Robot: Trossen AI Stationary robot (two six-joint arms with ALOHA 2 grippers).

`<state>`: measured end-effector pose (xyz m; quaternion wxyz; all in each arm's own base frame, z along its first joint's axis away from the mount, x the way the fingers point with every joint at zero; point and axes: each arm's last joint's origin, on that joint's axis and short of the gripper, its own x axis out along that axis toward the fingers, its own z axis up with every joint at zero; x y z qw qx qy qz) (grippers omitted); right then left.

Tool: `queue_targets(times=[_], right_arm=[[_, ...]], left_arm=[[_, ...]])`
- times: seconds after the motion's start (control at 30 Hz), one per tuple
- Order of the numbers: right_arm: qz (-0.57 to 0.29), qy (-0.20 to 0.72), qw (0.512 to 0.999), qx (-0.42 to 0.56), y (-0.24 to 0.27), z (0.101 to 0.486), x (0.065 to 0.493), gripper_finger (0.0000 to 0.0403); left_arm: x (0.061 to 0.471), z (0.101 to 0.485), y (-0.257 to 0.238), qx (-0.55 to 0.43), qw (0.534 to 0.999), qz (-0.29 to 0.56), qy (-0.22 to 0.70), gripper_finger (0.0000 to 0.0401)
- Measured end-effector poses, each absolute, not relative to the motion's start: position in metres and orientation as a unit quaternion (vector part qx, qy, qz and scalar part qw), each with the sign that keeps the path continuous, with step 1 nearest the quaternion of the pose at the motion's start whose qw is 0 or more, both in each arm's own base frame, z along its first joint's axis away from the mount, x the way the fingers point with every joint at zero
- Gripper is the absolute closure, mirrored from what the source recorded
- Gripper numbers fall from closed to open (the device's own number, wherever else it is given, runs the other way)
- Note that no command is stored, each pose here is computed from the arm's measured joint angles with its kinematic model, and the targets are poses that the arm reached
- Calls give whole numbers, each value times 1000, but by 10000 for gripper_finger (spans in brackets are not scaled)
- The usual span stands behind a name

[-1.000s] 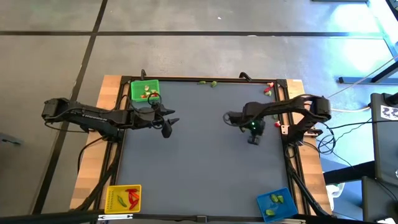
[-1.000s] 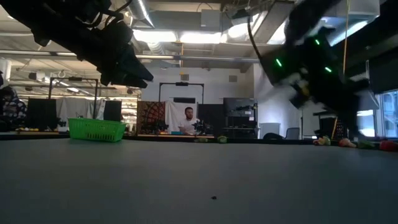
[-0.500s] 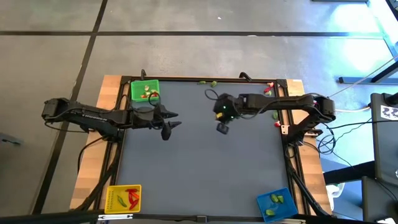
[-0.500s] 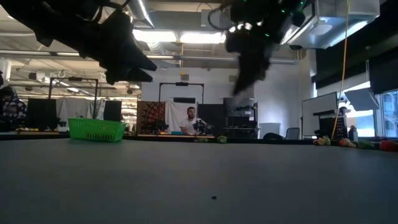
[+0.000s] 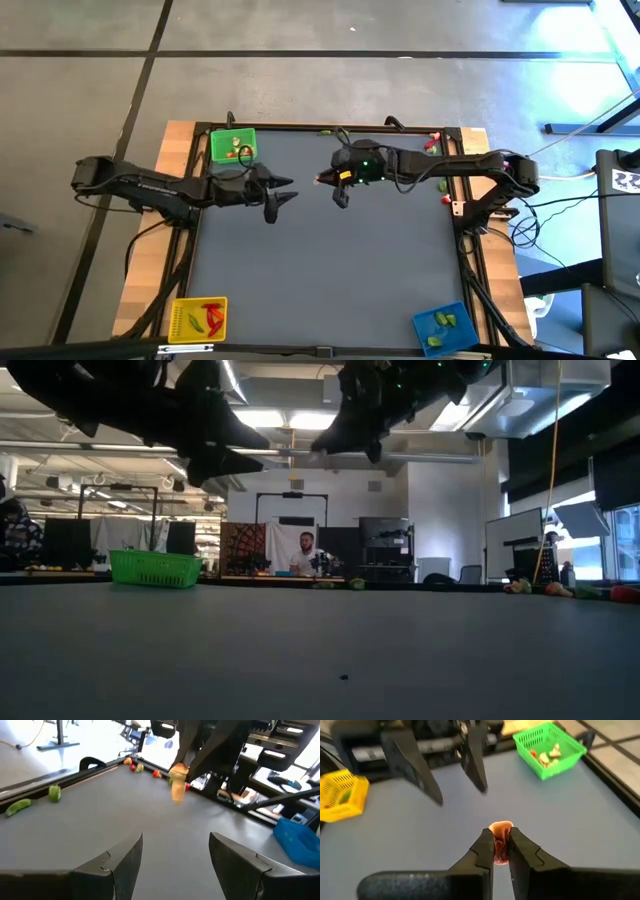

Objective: Sort produce into baskets
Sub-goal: Put the brown mushroom into the green bin

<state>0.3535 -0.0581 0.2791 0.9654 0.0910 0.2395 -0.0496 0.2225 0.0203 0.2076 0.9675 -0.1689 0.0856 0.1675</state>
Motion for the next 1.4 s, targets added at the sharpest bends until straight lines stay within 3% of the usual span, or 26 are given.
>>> queue_targets(times=[0.7, 0.83, 1.17, 1.3, 1.4], right_arm=[[20, 193, 977, 87, -54, 288, 358, 372], [20, 193, 977, 87, -54, 288, 358, 372], [28, 192, 977, 88, -54, 288, 358, 372], [28, 192, 977, 88, -54, 288, 358, 369], [27, 191, 977, 88, -54, 288, 358, 343]], left_arm=[[276, 218, 23, -134, 979, 143, 57, 182], [276, 221, 24, -135, 979, 144, 47, 225], [275, 220, 26, -131, 979, 146, 55, 382], [275, 220, 26, -125, 980, 146, 56, 389], [275, 220, 27, -124, 980, 147, 56, 384]])
